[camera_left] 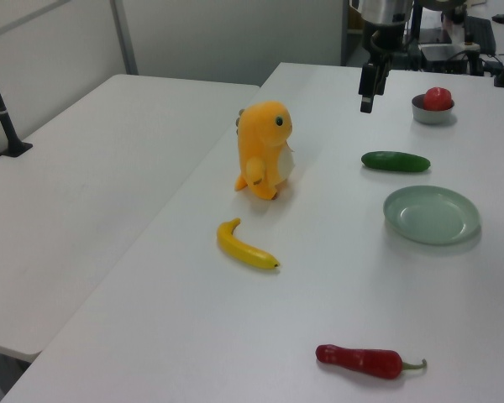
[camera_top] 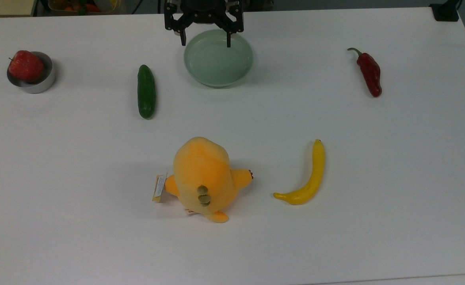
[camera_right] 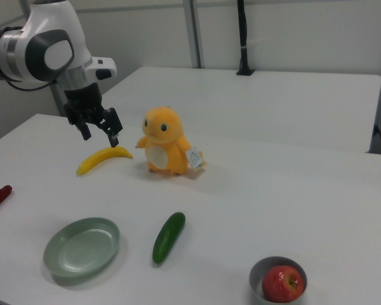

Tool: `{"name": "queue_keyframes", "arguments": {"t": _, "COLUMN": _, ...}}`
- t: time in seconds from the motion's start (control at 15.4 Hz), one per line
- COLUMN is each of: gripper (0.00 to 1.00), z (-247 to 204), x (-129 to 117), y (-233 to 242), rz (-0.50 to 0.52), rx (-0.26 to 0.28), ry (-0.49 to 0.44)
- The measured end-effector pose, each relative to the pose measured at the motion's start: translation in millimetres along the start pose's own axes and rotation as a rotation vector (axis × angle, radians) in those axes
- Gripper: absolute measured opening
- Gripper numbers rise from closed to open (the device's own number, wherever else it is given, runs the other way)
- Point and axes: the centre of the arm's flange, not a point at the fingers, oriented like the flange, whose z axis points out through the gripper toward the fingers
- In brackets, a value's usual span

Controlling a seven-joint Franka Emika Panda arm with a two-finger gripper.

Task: Put the red apple in the bowl

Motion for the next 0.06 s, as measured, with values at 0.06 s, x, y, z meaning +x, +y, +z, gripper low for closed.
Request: {"name": "queue_keyframes", "arguments": {"t": 0.06, "gripper": 1.00, "z": 0.1, "x": 0.0, "y": 0.6, "rz": 0.001, "rx": 0.000, "ry": 0.000}}
